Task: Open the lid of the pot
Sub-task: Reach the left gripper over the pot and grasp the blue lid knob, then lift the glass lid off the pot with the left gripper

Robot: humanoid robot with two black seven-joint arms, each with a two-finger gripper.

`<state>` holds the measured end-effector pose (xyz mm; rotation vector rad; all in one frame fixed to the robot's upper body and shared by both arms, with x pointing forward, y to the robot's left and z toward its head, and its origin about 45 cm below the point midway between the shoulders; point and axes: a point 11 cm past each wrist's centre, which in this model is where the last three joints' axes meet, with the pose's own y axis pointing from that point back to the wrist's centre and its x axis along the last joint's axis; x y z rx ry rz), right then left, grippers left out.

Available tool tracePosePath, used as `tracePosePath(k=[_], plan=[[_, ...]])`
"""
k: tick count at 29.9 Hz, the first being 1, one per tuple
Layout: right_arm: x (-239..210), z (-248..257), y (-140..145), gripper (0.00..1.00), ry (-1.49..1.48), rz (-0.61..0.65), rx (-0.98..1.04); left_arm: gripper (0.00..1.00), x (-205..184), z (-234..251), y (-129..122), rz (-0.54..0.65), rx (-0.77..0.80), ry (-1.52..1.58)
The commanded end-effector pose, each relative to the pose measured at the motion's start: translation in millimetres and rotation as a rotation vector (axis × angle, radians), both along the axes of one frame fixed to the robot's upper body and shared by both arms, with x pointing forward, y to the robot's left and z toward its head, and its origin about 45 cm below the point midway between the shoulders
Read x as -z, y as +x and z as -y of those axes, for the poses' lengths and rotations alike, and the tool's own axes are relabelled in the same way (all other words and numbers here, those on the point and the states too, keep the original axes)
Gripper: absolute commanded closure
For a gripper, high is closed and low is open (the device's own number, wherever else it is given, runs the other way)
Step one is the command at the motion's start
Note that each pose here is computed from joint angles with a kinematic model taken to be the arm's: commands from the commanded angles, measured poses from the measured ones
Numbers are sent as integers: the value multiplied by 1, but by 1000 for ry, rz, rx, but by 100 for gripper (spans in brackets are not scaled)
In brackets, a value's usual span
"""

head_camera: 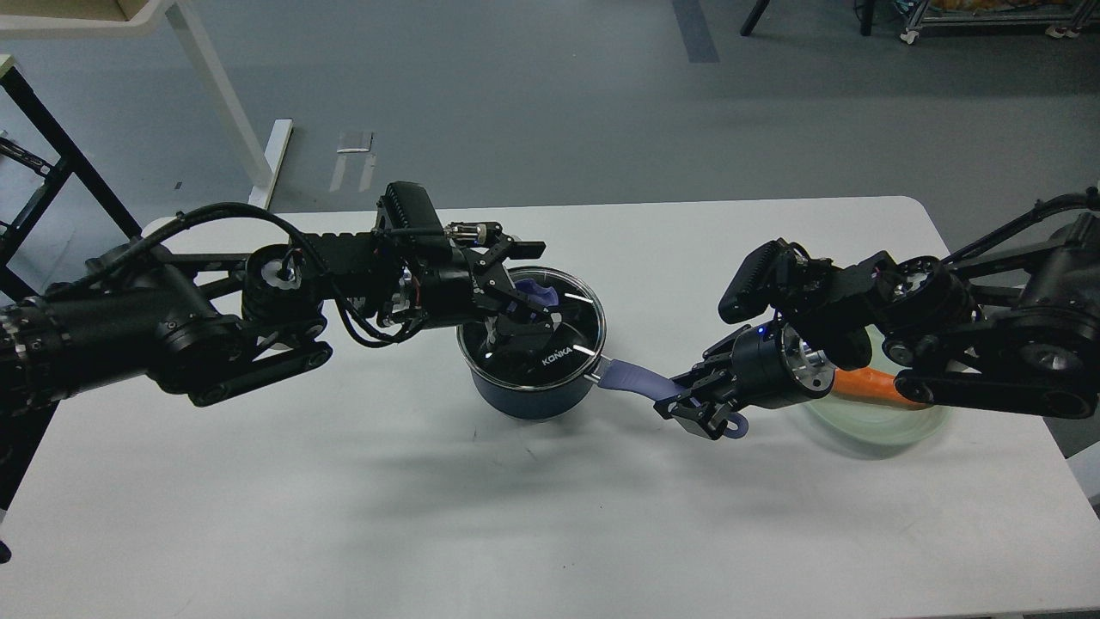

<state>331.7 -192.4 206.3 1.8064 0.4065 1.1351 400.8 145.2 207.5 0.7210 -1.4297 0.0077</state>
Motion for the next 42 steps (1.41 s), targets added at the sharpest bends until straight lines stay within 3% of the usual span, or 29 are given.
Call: tracePosePath(k=[1,16,28,37,42], plan=[[0,0,0,78,-1,1,1,7,6,-6,2,-9,-11,20],[3,0,-1,78,-4,-5,-1,8,21,-9,-6,-44,-15,22],[4,1,-1,77,-3,-5,0,50,27,-5,-11,-54,-3,23],[3,1,0,77,-3,-5,1,61,20,0,-9,-45,6,5],[4,2,-1,77,-6,-6,3,62,-8,-26,8,-17,-49,-16]])
